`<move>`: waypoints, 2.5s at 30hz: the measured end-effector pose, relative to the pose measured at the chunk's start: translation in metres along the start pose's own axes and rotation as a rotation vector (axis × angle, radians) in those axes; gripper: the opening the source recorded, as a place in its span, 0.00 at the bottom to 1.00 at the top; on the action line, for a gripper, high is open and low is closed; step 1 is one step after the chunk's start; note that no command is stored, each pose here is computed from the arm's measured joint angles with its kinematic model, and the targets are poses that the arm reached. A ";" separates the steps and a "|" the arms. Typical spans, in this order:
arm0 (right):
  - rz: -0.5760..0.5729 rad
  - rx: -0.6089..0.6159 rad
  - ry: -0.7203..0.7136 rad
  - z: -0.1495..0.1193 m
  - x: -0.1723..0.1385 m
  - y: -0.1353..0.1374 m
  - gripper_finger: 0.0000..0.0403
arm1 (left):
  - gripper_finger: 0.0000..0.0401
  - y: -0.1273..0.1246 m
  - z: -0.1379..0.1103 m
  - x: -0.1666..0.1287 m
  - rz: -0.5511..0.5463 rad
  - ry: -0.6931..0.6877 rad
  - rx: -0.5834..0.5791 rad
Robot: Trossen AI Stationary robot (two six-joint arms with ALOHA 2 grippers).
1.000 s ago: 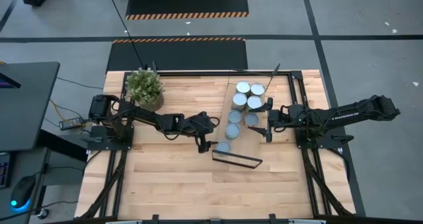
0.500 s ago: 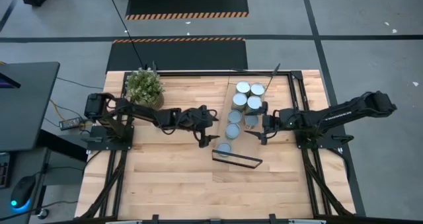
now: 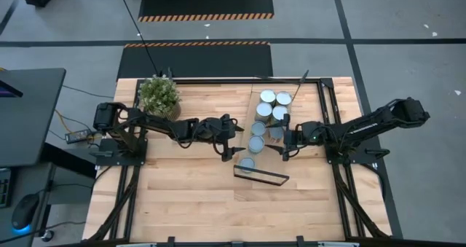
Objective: Pick and place cans onto a shelf
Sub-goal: Return to Home Position
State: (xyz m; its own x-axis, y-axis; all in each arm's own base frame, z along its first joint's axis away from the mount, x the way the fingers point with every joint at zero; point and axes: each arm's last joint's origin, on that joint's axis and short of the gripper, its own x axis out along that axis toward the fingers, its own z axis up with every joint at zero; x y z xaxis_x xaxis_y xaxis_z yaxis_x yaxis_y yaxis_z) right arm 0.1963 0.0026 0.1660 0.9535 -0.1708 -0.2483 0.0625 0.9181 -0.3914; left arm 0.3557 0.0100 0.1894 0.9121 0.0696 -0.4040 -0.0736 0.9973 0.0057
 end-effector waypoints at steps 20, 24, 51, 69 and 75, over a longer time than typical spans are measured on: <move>-0.065 0.050 -0.002 0.001 0.001 -0.001 0.87 | 0.94 0.002 -0.002 0.000 0.004 0.023 -0.031; -0.103 0.056 -0.024 0.009 -0.008 -0.003 0.87 | 0.94 0.007 0.005 -0.007 -0.111 0.003 -0.039; 0.102 0.175 -0.265 0.019 -0.087 0.000 0.87 | 0.94 -0.005 0.022 -0.052 -0.083 0.070 0.030; 0.044 0.124 -0.441 0.010 -0.119 -0.012 0.87 | 0.94 0.012 -0.028 -0.162 0.045 -0.241 -0.078; 0.025 0.148 -0.410 0.008 -0.118 -0.013 0.87 | 0.94 0.015 -0.045 -0.185 0.103 -0.328 -0.071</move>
State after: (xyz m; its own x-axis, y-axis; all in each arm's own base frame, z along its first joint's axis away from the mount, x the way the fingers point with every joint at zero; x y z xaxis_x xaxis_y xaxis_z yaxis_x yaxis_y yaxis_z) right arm 0.0857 0.0136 0.2073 0.9916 -0.0186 0.1279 0.0505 0.9666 -0.2514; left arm 0.1678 0.0107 0.2227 0.9786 0.1856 -0.0892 -0.1895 0.9812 -0.0373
